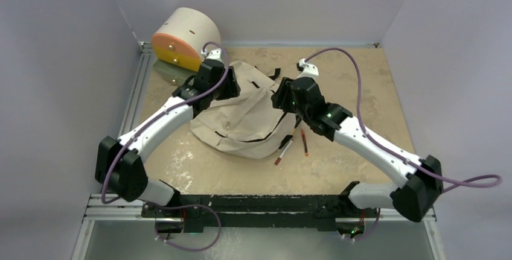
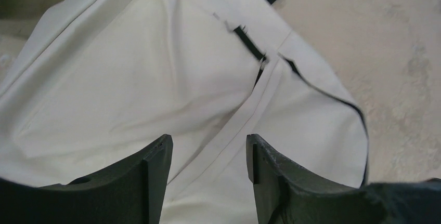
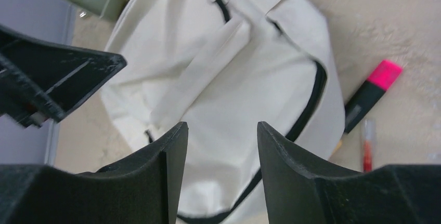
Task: Pack the student bag
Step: Zip the student bag at the center of the board, then unzip the student bag at the center of the board.
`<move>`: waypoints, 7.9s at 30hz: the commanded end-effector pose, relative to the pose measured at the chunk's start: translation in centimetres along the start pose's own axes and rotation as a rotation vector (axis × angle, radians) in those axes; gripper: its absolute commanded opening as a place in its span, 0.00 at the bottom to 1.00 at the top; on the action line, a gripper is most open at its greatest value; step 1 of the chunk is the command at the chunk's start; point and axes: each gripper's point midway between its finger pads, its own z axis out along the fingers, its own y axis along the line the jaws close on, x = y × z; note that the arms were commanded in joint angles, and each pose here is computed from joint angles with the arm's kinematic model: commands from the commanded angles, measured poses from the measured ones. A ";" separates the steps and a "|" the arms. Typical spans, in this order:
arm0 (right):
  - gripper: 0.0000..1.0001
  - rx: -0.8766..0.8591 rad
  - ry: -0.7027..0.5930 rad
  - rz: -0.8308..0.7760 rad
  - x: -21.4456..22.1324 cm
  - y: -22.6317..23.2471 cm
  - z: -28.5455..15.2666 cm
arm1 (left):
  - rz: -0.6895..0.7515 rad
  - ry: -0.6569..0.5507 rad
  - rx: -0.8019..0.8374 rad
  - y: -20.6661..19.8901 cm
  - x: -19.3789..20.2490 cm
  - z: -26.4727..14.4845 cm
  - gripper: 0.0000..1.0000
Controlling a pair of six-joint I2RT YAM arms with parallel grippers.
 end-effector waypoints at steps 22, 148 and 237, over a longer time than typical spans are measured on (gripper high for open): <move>0.45 -0.125 0.083 0.010 0.2 -1.3 15.2 | -0.387 0.084 -0.127 -3.7 -1.5 13.8 0.54; 0.00 -0.321 0.059 -0.139 -2.3 1.3 18.2 | -0.215 0.028 0.122 -6.4 -3.3 11.0 0.40; 0.32 -0.518 0.001 -0.270 -1.4 1.5 17.2 | -0.424 0.007 0.464 -10.1 -3.6 10.8 0.00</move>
